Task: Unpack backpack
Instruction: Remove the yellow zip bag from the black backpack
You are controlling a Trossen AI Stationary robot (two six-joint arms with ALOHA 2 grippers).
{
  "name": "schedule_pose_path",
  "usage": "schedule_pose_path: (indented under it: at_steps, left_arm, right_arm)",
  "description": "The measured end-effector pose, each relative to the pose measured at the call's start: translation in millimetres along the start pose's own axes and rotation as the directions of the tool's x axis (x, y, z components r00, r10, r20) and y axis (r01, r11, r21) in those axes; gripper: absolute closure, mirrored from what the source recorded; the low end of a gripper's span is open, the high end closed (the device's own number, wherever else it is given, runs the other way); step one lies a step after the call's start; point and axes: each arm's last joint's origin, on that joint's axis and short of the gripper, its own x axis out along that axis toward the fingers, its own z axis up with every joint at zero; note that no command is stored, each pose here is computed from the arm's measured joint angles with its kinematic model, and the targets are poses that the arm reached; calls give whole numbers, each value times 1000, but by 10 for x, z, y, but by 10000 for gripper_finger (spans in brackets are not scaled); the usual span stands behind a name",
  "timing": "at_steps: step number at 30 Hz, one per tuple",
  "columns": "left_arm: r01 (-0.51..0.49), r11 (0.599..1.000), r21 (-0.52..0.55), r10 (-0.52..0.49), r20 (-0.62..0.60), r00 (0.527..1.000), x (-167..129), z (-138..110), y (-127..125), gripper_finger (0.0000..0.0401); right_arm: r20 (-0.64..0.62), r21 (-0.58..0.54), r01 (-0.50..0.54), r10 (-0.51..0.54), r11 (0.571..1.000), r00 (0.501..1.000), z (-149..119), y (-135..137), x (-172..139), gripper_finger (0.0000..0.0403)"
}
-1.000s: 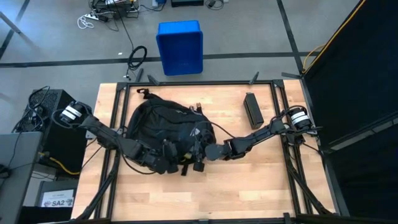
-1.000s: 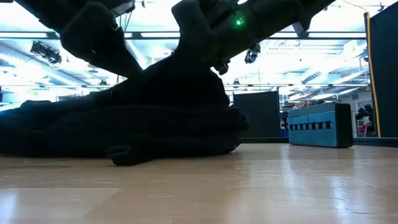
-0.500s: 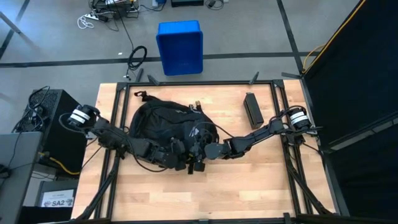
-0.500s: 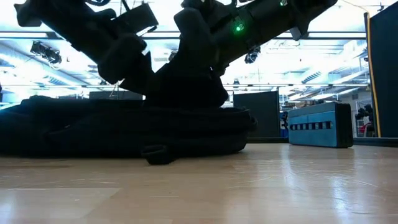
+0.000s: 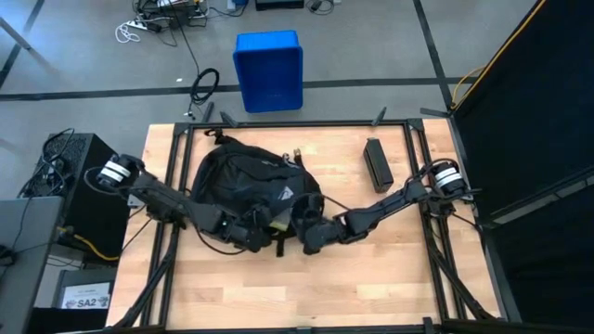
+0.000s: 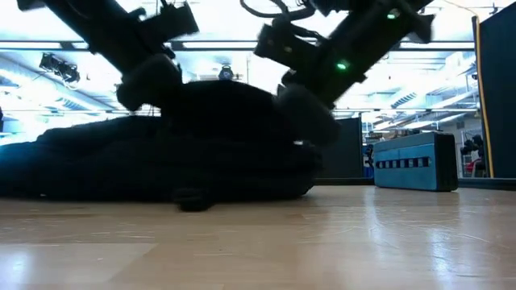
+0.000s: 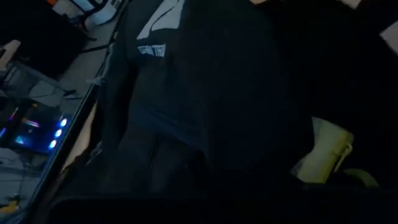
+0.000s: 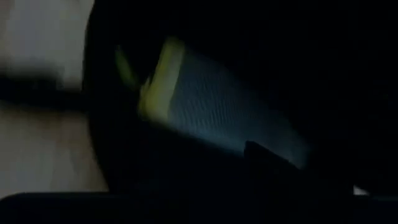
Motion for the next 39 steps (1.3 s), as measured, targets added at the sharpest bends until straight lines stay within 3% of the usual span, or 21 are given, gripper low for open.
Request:
schedule_pose_path:
  at_steps: [4,9,13,17,22,24,28,32,34,39]
  left_arm:
    - [35,999,-31,-32,88,996,-268,138,-31,398]
    - [101,995,-13,-97,187,978,-610,280,-140,399]
    - [103,995,6,-102,235,967,-773,311,-202,399]
    - [80,997,16,-82,250,965,-829,291,-223,400]
    - [83,997,8,-82,256,963,-835,303,-223,399]
    - [84,996,5,-83,259,962,-836,307,-224,398]
    - [89,996,-6,-84,265,960,-838,319,-226,397]
    - [87,996,-9,-81,268,960,-839,322,-225,397]
    - [85,996,-9,-79,267,960,-837,320,-224,397]
    - [87,996,-10,-81,268,960,-839,320,-226,396]
  right_arm:
    - [-48,-71,7,-10,997,999,-61,39,-35,280]
    - [-25,-97,-79,77,992,997,-37,82,-49,267]
    - [-29,-185,-132,128,974,991,-50,171,-108,253]
    - [-31,-293,-154,152,944,988,-72,290,-205,234]
    - [-28,-461,-181,189,869,982,-97,451,-347,204]
    - [-28,-498,-181,193,848,981,-100,463,-357,190]
    - [-42,-501,-179,183,847,982,-132,463,-250,160]
    - [-43,-545,-142,142,826,989,-213,534,27,135]
    - [3,-569,-60,75,820,997,-216,554,164,133]
    - [113,-585,75,-10,808,994,-150,543,264,172]
